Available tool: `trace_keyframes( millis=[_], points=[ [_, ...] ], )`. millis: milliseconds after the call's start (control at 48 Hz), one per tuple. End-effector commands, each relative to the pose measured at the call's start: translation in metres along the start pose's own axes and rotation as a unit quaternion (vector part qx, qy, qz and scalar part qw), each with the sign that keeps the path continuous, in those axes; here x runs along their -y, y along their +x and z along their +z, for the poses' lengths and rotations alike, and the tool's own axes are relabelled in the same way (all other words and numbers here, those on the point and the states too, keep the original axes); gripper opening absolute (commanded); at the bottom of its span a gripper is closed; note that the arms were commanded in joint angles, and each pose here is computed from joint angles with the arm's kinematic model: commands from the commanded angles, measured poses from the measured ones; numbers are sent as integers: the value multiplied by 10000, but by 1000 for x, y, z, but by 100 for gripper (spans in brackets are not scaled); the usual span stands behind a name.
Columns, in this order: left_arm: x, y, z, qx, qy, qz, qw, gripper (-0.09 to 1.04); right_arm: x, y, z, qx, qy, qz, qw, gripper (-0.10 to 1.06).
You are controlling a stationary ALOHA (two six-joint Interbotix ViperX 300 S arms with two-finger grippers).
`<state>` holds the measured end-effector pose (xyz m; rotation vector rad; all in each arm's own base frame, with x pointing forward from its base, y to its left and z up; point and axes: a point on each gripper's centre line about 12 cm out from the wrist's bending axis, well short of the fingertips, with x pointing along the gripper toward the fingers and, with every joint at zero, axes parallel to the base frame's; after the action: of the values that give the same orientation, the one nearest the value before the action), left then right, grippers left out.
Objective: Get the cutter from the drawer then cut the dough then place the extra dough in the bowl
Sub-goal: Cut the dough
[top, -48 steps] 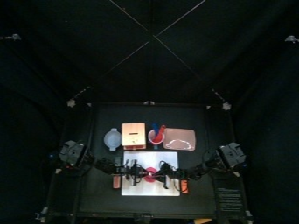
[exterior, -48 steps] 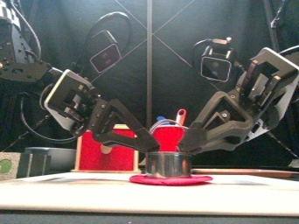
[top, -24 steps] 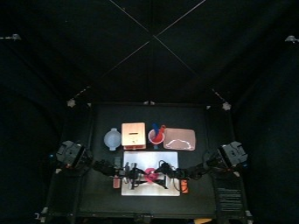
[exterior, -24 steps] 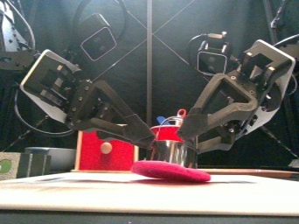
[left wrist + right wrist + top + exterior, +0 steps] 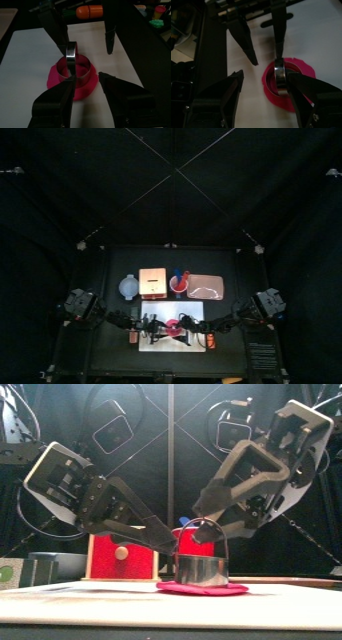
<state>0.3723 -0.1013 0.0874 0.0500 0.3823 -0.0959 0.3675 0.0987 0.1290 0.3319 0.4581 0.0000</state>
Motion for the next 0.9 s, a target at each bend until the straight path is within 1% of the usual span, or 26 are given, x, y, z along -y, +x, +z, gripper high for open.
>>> trace_keyframes(
  millis=[21,167,312,375,438,521,562,625,750,896],
  points=[
    [-1,-3,15,209,-56,8,9998,79,-6,-6,25,299,-12,153,9994,92],
    [-2,-5,14,201,-47,8,9998,79,6,-6,32,116,-79,72,9999,92],
    [-3,-9,11,149,-38,18,9999,79,20,-7,38,-283,-103,-58,9995,92],
    [-3,-10,11,149,-38,18,9999,79,26,-9,42,-483,-81,-120,9987,92],
    [-4,-11,10,134,-34,19,9999,79,27,-9,47,-627,-79,-126,9979,92],
    [-4,-12,9,119,-31,20,9999,79,23,-12,56,-783,-62,-73,9969,92],
    [-4,-13,8,110,-42,26,9999,79,20,-13,61,-880,-17,-50,9961,92],
    [-5,-14,6,86,-49,37,9999,79,16,-15,66,-1082,22,-6,9941,92],
    [-8,-14,4,110,-68,113,9999,79,6,-19,75,-1650,109,74,9862,92],
    [-11,-15,1,270,-7,180,9995,79,6,-16,81,-2176,93,52,9760,92]
  ],
)
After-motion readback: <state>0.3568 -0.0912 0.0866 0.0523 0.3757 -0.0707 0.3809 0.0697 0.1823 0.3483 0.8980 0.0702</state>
